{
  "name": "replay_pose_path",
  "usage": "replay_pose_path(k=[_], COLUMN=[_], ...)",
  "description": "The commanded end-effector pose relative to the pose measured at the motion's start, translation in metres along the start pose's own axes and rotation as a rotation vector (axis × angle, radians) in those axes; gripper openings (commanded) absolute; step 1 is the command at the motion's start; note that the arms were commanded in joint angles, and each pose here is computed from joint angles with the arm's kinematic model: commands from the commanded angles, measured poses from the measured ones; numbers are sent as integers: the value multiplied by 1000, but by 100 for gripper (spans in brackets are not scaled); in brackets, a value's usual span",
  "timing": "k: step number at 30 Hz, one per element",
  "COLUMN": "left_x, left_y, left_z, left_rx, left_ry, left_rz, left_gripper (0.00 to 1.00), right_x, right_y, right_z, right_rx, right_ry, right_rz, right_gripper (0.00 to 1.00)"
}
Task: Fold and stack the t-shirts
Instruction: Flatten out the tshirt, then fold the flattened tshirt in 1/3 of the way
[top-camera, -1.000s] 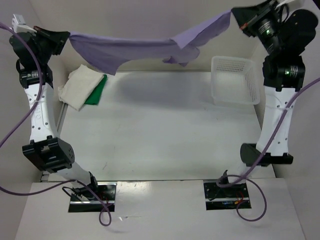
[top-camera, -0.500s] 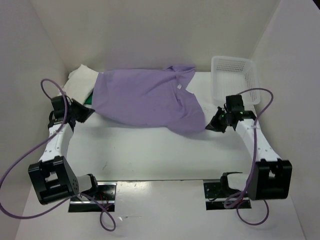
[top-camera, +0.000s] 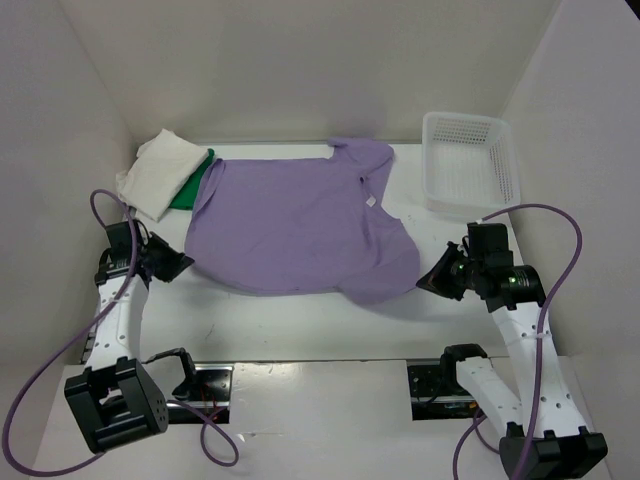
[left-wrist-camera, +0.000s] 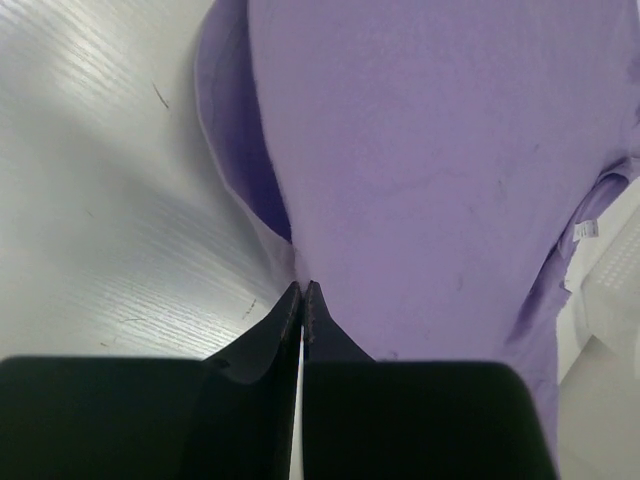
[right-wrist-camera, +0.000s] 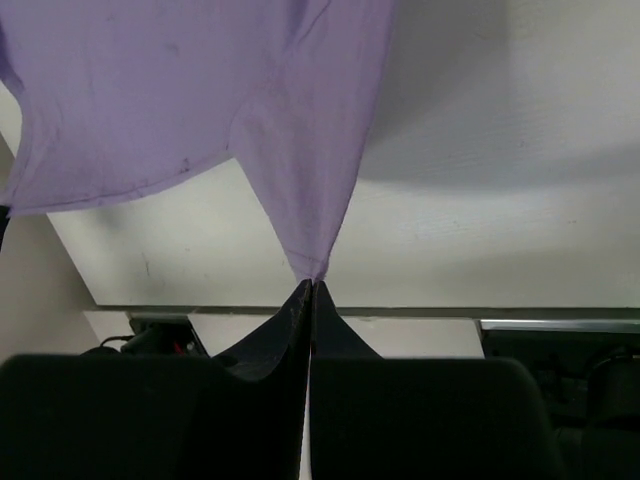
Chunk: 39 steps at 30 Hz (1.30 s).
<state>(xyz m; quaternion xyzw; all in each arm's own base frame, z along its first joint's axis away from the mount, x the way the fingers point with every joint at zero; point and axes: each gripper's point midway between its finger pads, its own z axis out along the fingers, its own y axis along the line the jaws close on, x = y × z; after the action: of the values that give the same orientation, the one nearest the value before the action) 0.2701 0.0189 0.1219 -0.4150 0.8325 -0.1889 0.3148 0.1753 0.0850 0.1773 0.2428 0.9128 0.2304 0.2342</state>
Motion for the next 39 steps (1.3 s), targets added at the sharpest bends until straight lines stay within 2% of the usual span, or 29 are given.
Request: replay_pose_path(k=[1, 4, 7, 14, 16, 17, 19, 20, 24, 25, 27, 30, 34, 36, 37, 38, 39], left_x=[-11, -26, -45, -87, -100, -104, -114, -118, -122, -120, -120, -128, -133, -134, -134, -136, -136], left_y=[-21, -35, -39, -46, -52, -53, -54, -55, -56, -50, -46, -48, -52, -55, -55, -58, -58], left_z=[-7, -1, 8, 48, 58, 62, 75, 80, 109, 121, 133, 137, 149, 149, 149, 146, 143], left_rx=[66, 107, 99, 80, 87, 89, 80, 81, 58, 43, 30, 28, 60, 75, 75, 81, 80], left_ry=[-1, -30, -80, -153, -170, -172, -176, -177, -150, -135, -121, -139, -138, -138, -138, -145, -145], left_rz=[-6, -23, -27, -92, -114, -113, -115, -115, -111, -116, -121, -119, -81, -77, -77, -75, -66], left_gripper=[0, 0, 0, 0, 0, 0, 0, 0, 0, 0, 0, 0, 11, 24, 31, 37, 49], right_x=[-10, -31, -78, -168, -194, -199, -217, -219, -238, -251, -255, -266, -267, -264, -266, -265, -268], right_y=[9, 26, 50, 88, 101, 94, 106, 98, 100, 107, 100, 102, 93, 91, 92, 94, 102], right_z=[-2, 14, 37, 117, 122, 142, 149, 169, 199, 199, 217, 226, 240, 245, 246, 246, 235], right_rx=[-3, -47, -72, -66, -70, -34, -50, -17, -3, -5, 24, 40, 75, 72, 67, 58, 35], right_ry=[-10, -29, -109, -143, -187, -167, -189, -169, -167, -200, -185, -188, -181, -169, -176, -170, -183], right_rz=[18, 15, -5, -55, -83, -73, -93, -84, -90, -95, -88, -104, -97, -96, -98, -99, -104], right_gripper=[0, 0, 0, 0, 0, 0, 0, 0, 0, 0, 0, 0, 0, 1, 4, 13, 19])
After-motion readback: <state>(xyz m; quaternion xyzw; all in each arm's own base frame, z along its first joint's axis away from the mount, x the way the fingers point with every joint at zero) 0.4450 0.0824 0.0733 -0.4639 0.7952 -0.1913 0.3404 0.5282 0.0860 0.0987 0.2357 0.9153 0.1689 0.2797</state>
